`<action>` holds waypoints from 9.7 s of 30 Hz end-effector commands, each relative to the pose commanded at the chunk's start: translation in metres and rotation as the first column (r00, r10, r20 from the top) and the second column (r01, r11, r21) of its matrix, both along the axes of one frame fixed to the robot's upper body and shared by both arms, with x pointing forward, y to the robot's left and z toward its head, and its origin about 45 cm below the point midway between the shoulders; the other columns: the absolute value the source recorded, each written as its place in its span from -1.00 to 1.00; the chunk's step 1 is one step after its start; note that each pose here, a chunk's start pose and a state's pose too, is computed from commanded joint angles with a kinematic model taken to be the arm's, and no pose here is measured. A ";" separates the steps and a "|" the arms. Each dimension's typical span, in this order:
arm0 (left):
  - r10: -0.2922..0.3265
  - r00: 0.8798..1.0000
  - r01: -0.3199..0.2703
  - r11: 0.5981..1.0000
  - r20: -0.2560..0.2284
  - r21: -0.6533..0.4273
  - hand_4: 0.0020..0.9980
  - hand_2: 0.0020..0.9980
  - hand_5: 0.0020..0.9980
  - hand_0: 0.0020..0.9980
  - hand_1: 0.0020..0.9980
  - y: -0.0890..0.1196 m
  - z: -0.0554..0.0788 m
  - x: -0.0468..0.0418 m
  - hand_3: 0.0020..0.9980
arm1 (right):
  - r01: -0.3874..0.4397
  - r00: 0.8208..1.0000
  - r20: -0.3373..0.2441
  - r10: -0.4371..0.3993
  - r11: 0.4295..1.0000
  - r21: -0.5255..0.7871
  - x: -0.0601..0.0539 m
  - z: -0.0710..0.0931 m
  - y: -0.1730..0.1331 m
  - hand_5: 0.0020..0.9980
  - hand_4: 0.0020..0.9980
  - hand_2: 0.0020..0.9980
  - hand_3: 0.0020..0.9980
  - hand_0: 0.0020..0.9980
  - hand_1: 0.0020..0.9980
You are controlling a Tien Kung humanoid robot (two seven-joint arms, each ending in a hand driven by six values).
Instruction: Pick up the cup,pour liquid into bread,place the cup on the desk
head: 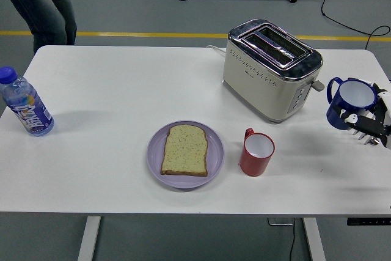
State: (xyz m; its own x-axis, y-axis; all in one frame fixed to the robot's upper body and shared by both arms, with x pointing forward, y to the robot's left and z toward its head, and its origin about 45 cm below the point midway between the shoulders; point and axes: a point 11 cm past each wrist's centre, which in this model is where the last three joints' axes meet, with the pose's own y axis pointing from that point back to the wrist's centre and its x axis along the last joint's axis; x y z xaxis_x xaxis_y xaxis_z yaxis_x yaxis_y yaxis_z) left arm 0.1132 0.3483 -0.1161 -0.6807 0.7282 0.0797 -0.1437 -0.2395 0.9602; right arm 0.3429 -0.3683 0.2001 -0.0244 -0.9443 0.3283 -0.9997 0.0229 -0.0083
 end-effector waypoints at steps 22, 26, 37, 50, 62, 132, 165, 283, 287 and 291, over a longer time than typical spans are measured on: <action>-0.017 1.000 0.017 1.000 -0.021 -0.007 -0.21 0.55 1.00 0.38 0.51 -0.003 -0.002 -0.0054 0.22 | 0.047 0.998 -0.052 -0.044 0.997 0.060 -0.013 -0.049 0.013 -1.00 0.30 0.12 0.13 -0.07 -0.08; -0.019 1.000 0.018 1.000 -0.021 -0.008 -0.21 0.55 1.00 0.38 0.51 -0.004 -0.002 -0.0061 0.22 | 0.039 0.997 -0.065 -0.036 0.998 0.056 -0.015 -0.054 0.017 -1.00 0.30 0.12 0.13 -0.07 -0.08; -0.015 1.000 0.014 1.000 -0.013 -0.013 -0.21 0.55 1.00 0.38 0.51 -0.005 -0.002 -0.0032 0.22 | 0.022 0.996 -0.093 -0.017 0.999 0.049 -0.018 -0.068 0.026 -1.00 0.30 0.12 0.14 -0.06 -0.07; -0.015 1.000 0.015 1.000 -0.011 -0.018 -0.21 0.55 1.00 0.38 0.51 -0.008 -0.002 -0.0024 0.22 | -0.007 0.994 -0.112 0.012 0.999 0.045 -0.018 -0.083 0.033 -1.00 0.30 0.13 0.14 -0.06 -0.07; -0.014 1.000 0.014 1.000 -0.008 -0.018 -0.21 0.55 1.00 0.38 0.51 -0.008 -0.002 -0.0013 0.22 | -0.012 0.989 -0.149 0.016 1.000 0.027 -0.023 -0.098 0.031 -1.00 0.30 0.13 0.13 -0.05 -0.07; -0.030 0.999 0.030 0.999 -0.017 -0.018 -0.21 0.55 1.00 0.38 0.51 -0.008 -0.002 -0.0031 0.22 | -0.039 0.969 -0.244 0.044 0.999 0.027 -0.035 -0.132 0.027 -1.00 0.39 0.55 0.53 0.60 0.35; -0.026 1.000 0.026 1.000 -0.008 -0.018 -0.21 0.55 1.00 0.38 0.51 -0.008 -0.002 0.0001 0.22 | -0.037 0.976 -0.215 0.040 0.999 0.017 -0.025 -0.126 0.025 -1.00 0.62 0.86 0.98 0.83 0.58; -0.026 1.000 0.026 1.000 -0.008 -0.011 -0.21 0.55 1.00 0.38 0.51 -0.006 -0.001 0.0007 0.22 | 0.158 0.988 -0.149 -0.051 0.327 0.932 0.000 0.012 0.000 -0.26 0.39 0.37 0.38 0.50 0.29; -0.027 1.000 0.027 1.000 -0.009 -0.011 -0.21 0.55 1.00 0.38 0.51 -0.006 -0.001 0.0012 0.22 | 0.206 0.979 -0.195 -0.065 0.310 0.928 0.000 0.002 -0.005 -0.26 0.39 0.37 0.38 0.50 0.29; -0.025 1.000 0.025 1.000 -0.010 -0.011 -0.21 0.55 1.00 0.38 0.51 -0.006 -0.001 0.0005 0.22 | 0.227 0.974 -0.218 -0.066 0.300 0.926 -0.002 -0.006 -0.008 -0.21 0.37 0.37 0.39 0.49 0.29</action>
State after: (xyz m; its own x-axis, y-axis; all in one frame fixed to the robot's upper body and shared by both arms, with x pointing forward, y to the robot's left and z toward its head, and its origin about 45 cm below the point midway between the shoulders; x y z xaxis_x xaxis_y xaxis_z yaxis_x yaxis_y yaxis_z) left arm 0.1137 0.3421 -0.1172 -0.6614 0.7459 0.0784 -0.1399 -0.2254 0.9642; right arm 0.3406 -0.3759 0.1946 -0.2371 -0.5943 -0.7685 -0.9683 0.0807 0.2364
